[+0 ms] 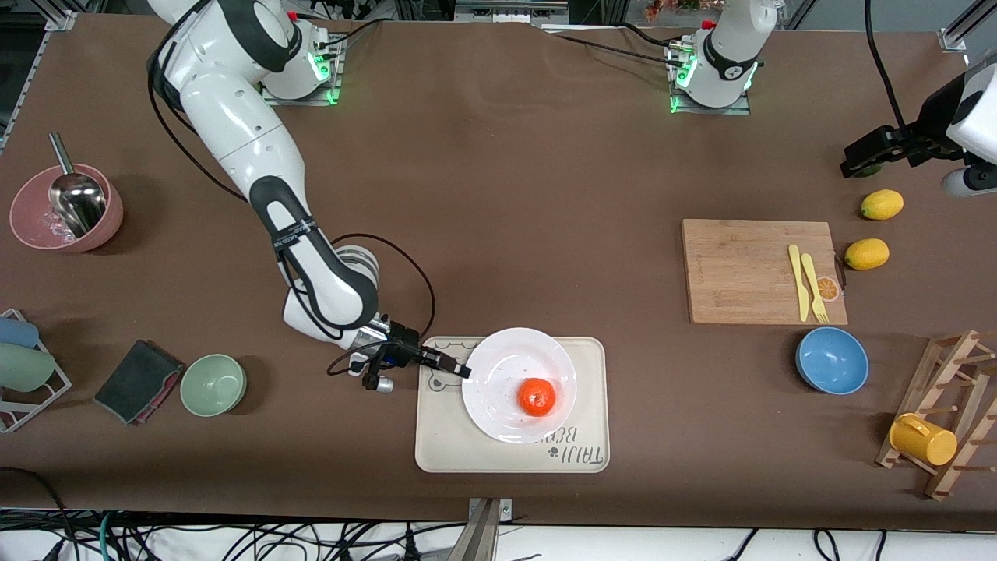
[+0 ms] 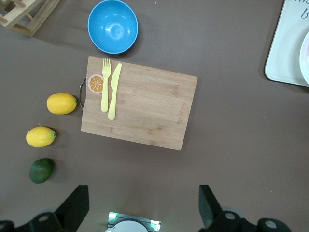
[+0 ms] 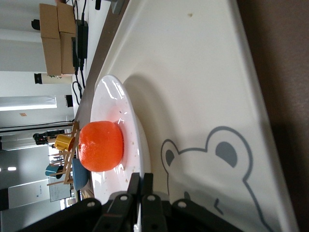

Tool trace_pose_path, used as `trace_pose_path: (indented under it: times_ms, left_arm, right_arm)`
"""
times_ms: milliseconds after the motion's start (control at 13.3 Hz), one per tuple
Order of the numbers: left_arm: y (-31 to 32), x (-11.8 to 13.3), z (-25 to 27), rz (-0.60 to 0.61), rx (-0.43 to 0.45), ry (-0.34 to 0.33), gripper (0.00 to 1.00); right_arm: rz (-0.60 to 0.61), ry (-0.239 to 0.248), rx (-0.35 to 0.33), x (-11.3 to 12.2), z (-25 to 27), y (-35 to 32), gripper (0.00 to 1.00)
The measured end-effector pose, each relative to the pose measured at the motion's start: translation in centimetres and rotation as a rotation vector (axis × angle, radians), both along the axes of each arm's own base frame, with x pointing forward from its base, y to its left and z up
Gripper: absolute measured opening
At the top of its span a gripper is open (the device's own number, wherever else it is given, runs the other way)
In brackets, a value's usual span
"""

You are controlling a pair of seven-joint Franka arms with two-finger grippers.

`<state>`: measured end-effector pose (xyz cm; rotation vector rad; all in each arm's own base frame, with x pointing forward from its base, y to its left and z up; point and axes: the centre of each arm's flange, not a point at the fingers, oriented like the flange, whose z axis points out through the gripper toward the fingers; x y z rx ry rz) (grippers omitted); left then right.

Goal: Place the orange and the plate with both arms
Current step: 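Release the plate rim and withdraw the right gripper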

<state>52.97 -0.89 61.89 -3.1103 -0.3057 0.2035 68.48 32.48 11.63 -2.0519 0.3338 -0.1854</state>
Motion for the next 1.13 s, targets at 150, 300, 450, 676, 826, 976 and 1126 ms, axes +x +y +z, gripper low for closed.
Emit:
trace_pose_path:
  times_ms: [150, 300, 450, 676, 826, 976, 1126]
  left_arm:
    - [0.0, 0.0, 0.0, 0.0, 0.0, 0.0, 1.0]
    - [0.0, 0.0, 0.0, -0.001, 0.0, 0.0, 1.0]
    - [0.0, 0.0, 0.0, -0.001, 0.0, 0.0, 1.0]
    - [-0.1, 0.0, 0.0, -0.001, 0.0, 0.0, 1.0]
    - [-0.1, 0.0, 0.0, -0.002, 0.0, 0.0, 1.0]
    - [-0.1, 0.0, 0.0, -0.002, 0.0, 0.0, 1.0]
    - [-0.1, 0.0, 0.0, -0.002, 0.0, 0.0, 1.0]
  right_arm:
    - [0.007, -0.007, -0.007, -0.2, 0.1, 0.6, 0.04]
    - [0.007, -0.01, -0.011, -0.1, 0.1, 0.6, 0.04]
    - [0.002, -0.013, -0.022, 0.1, 0.0, 0.1, 0.19]
    - [-0.008, -0.029, -0.025, 0.8, 0.5, -0.4, 0.54]
    - [-0.016, -0.044, -0.022, 1.3, 1.2, -0.6, 0.75]
    - [-0.022, -0.064, -0.024, 2.0, 1.9, -1.0, 0.99]
    - [-0.009, -0.098, -0.041, 2.7, 3.1, -1.2, 1.0]
